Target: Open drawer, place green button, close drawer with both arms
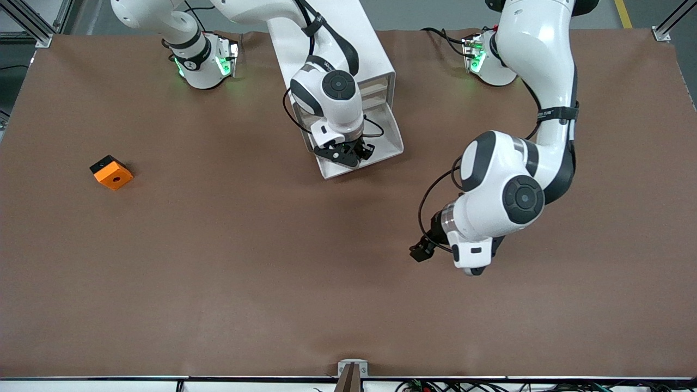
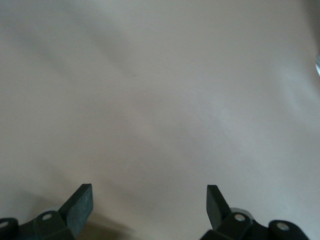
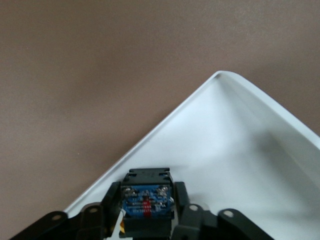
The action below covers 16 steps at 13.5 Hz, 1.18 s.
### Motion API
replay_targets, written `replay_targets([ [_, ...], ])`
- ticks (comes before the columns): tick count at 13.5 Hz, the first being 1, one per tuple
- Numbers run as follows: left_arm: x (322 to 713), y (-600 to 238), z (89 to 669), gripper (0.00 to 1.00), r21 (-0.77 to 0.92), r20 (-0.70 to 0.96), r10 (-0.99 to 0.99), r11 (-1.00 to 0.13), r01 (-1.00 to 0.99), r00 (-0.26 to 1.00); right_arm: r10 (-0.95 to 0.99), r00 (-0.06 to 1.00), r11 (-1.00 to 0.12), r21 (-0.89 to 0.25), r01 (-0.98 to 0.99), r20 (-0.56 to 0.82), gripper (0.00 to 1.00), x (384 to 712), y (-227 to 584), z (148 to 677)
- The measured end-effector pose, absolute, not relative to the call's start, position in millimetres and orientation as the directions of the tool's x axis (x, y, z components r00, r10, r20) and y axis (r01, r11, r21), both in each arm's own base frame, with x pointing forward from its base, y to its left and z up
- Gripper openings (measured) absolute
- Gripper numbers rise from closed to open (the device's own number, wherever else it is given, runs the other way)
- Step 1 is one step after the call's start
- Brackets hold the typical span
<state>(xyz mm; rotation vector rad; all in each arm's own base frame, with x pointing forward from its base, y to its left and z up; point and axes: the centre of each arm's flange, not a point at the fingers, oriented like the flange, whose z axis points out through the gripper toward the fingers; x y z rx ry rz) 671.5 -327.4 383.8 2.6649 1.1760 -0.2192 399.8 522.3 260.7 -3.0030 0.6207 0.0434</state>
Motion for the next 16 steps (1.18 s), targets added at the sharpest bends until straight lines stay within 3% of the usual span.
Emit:
replay_targets([
  [4,660.4,-351.8,355.1,1.0,0.174,-0.199,0.66,-0.704,0.689,0.725,-0.414,0.909,-0.908,-0.055,-0.416,-0.047,0.98,400.1,522.7,253.4],
  [9,651.1,-370.4,318.5,1.0,0.215,-0.143,0.619,-0.742,0.635,0.772,-0.41,0.911,-0.91,-0.054,-0.412,-0.046,1.0,399.6,525.0,255.1],
  [16,656.5,-365.1,340.8,1.0,0.224,-0.019,0.448,-0.869,0.44,0.894,-0.402,0.914,-0.914,-0.023,-0.404,-0.055,1.0,410.3,536.1,287.2],
])
